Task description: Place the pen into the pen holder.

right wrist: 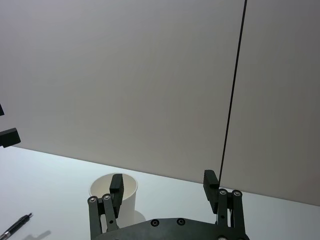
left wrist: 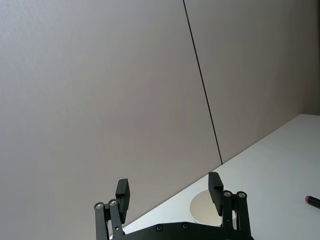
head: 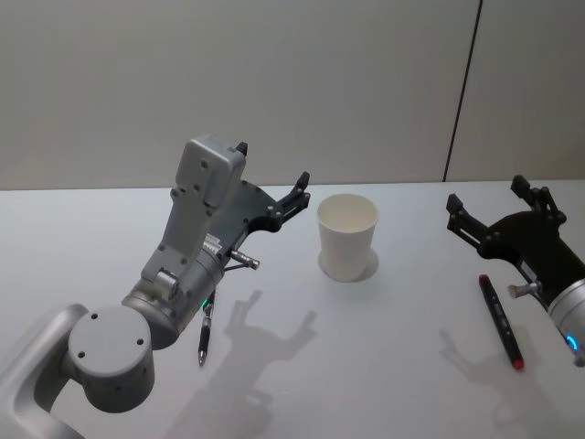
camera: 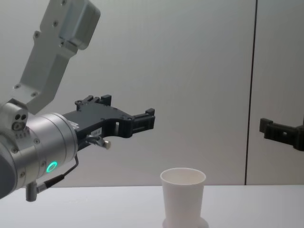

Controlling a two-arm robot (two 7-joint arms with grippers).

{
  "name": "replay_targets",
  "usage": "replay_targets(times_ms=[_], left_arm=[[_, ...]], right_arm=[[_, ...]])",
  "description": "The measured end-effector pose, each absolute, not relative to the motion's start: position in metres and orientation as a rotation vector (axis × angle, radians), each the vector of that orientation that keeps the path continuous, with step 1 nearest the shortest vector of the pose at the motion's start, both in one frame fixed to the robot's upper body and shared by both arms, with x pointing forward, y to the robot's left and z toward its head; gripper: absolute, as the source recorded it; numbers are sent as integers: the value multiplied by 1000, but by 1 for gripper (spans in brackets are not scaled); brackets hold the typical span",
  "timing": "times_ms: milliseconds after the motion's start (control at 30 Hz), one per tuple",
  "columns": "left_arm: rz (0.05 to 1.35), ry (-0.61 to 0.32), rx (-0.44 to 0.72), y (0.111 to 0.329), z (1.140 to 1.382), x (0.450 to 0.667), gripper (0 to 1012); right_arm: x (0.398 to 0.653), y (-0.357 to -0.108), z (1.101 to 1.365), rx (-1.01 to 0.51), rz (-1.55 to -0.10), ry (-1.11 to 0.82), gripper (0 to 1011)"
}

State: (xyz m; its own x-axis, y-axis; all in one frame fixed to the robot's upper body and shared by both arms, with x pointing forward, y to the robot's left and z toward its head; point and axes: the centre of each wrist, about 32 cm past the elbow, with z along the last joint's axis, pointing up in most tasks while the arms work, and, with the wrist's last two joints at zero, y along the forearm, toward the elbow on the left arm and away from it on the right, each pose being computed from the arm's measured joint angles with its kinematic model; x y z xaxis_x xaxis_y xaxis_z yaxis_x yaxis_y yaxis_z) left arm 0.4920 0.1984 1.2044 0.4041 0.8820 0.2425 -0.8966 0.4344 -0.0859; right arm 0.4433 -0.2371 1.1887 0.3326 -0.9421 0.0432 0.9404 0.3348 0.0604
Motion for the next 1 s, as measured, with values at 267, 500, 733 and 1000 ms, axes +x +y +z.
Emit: replay_targets(times_ms=[267,500,733,1000], left_arm=[[1124,-268,61,198,1204,492,1003],[1124,-268,61,198,1204,492,1003],[1124,-268,61,198,1204,492,1003],[1124,-268,61,198,1204,492,1003]], right_arm=[[443,-237,1189,26,-1230,-75,1002],[443,-237,1189,26,-1230,-75,1002],[443,-237,1189,26,-1230,-75,1002],[443,-237,1189,23,-1230,-79,1002]])
